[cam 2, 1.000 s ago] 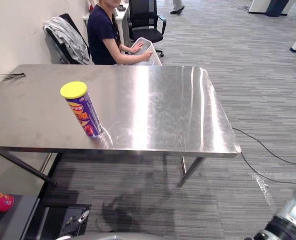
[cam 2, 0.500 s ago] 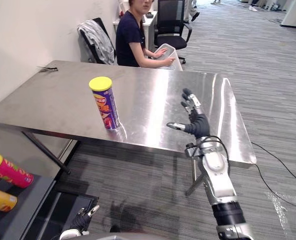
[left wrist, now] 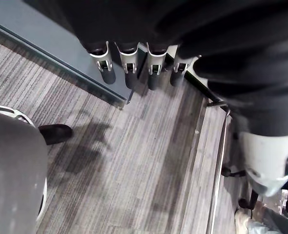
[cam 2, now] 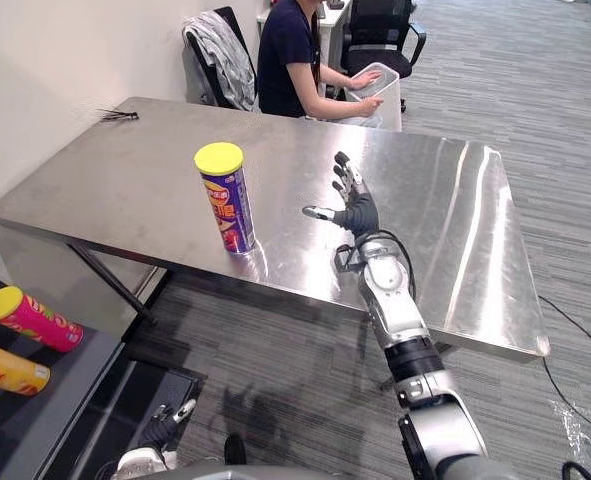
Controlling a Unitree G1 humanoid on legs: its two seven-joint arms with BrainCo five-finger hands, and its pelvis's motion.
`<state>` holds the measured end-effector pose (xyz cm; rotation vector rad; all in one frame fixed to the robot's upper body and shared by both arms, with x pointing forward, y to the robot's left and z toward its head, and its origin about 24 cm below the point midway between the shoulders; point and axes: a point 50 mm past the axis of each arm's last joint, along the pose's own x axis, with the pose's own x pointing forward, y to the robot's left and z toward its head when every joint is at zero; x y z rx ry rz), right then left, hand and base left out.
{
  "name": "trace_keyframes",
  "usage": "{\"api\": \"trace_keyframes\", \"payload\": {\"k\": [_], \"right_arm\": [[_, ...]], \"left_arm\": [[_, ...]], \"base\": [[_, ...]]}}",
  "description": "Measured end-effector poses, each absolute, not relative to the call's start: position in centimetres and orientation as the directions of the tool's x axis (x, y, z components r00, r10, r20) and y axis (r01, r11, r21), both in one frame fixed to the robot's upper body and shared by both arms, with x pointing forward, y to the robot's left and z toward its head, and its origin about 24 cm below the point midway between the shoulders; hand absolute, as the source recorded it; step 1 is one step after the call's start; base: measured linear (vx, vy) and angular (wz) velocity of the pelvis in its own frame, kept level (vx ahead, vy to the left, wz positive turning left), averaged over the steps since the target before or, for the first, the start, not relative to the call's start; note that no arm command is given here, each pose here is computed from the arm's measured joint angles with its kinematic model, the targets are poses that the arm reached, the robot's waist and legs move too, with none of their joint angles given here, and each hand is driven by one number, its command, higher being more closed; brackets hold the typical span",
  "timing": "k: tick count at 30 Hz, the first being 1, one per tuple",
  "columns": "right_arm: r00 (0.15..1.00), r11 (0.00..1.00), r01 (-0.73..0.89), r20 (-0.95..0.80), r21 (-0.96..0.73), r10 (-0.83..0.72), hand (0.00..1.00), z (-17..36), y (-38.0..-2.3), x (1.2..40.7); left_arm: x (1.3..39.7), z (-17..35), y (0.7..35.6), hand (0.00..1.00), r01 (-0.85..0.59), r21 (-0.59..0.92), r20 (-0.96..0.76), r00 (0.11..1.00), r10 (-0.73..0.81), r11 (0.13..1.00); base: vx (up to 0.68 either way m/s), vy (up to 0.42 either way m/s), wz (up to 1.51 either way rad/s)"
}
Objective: Put the gum and the chips on the shelf.
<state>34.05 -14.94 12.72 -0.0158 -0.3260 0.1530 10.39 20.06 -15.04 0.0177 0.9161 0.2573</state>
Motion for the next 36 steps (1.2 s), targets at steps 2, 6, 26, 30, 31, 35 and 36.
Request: {"api": "trace_keyframes", "payload": {"k": [2, 6, 26, 30, 31, 35, 36], "right_arm": [[0.938, 0.988, -0.152, 0.309, -0.038, 0.156, 0.0, 12.8, -14.5, 34.4], [0.928, 0.979, -0.198, 0.313, -0.039, 0.2, 0.0, 13.3, -12.6, 34.8], [0.895, 0.949, -0.31, 0.316, -0.065, 0.314, 0.0, 14.5, -9.1, 35.5], [0.899, 0.951, -0.302, 0.309, -0.071, 0.309, 0.0, 14.8, -9.0, 36.0], [0.899, 0.951, -0.301, 0.311, -0.074, 0.308, 0.0, 14.9, -9.0, 36.1], [0.889, 0.947, -0.309, 0.328, -0.088, 0.321, 0.0, 15.8, -8.6, 36.4], [0.88, 0.942, -0.32, 0.338, -0.1, 0.335, 0.0, 16.3, -8.2, 36.4]], "left_arm": [[10.6, -15.0, 20.0, 0.0, -0.213, 0.124, -0.778, 0.586, 0.229, 0.969], [10.9, -14.8, 20.0, 0.0, -0.218, 0.124, -0.767, 0.598, 0.233, 0.968], [11.7, -14.3, 20.4, 0.0, -0.259, 0.118, -0.742, 0.618, 0.259, 0.959], [11.7, -14.3, 20.4, 0.0, -0.26, 0.119, -0.742, 0.618, 0.259, 0.958], [11.7, -14.3, 20.4, 0.0, -0.26, 0.119, -0.742, 0.618, 0.26, 0.958], [11.8, -14.3, 20.5, 0.0, -0.285, 0.104, -0.74, 0.618, 0.265, 0.953], [12.0, -14.2, 20.5, 0.0, -0.285, 0.103, -0.736, 0.623, 0.266, 0.953]], "base": [[0.0, 0.0, 0.08], [0.0, 0.001, 0.13], [0.02, 0.0, 0.05], [0.0, -0.001, 0.01], [-0.01, -0.005, 0.09], [-0.01, -0.005, 0.12], [0.0, 0.004, 0.03]]}}
